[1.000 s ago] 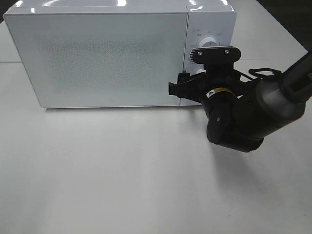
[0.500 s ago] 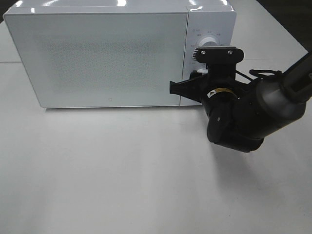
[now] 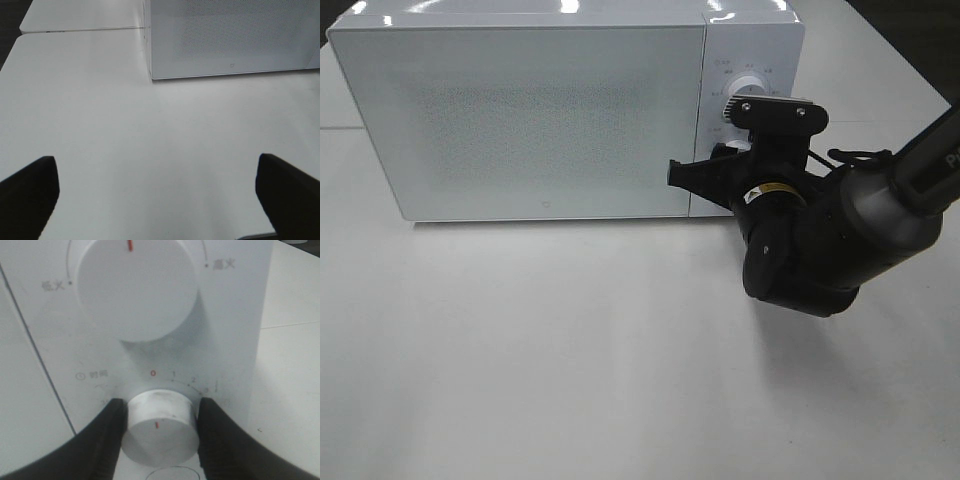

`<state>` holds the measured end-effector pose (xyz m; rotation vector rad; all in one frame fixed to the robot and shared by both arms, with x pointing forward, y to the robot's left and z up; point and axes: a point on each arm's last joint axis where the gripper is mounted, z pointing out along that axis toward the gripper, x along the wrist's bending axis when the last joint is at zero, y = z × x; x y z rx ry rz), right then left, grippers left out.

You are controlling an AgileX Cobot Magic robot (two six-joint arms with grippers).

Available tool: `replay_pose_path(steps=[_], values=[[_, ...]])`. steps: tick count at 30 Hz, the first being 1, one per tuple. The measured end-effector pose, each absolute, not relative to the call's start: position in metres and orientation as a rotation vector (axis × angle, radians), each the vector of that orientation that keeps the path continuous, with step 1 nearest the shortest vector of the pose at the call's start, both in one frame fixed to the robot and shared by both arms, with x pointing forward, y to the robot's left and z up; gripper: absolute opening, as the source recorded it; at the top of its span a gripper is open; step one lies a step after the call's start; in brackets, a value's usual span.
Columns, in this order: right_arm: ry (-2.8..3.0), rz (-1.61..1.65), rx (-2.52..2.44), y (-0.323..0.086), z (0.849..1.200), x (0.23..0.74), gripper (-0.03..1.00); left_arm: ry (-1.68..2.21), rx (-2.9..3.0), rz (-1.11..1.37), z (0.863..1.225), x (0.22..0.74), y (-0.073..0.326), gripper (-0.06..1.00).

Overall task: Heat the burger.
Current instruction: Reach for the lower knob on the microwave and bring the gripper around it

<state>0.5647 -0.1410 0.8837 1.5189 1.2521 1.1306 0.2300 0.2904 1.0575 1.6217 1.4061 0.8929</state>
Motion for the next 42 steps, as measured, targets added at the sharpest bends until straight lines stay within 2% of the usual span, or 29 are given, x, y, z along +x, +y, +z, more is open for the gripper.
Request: replay_pose_path(steps=[9,13,19,21,29,42], values=[[0.954,1.426,1.835,-0.1413,0.8806,0.5632,0.39,1.406,1.622,0.893,1.0575,0.2300,0.2904,0.99],[0.649,1.651,2.084,-0.1421,0.8802,0.5627,0.39,1.406,1.622,0.893,1.0575,0.2300,0.2904,0.99],[0.447,1.759,2.215,-0.1421,0.8798,0.5627,0.39,1.406,1.622,0.893,1.0575,0.2300,0.2904,0.99],[0.186,1.874,2.355,-0.1423,0.8792,0.5624,0.39,1.406,1.622,0.893,1.0575,0.2300,0.2904,0.99],[-0.206,2.008,2.513,-0.1421,0.8792,0.5624,0.39,1.406,1.622,0.893,1.0575,0.2300,0.2904,0.99],[-0.285,2.028,2.539,-0.1422,0.8790,0.5622,0.39,1.406,1.622,0.893,1.0575,0.2300,0.2904,0.99]])
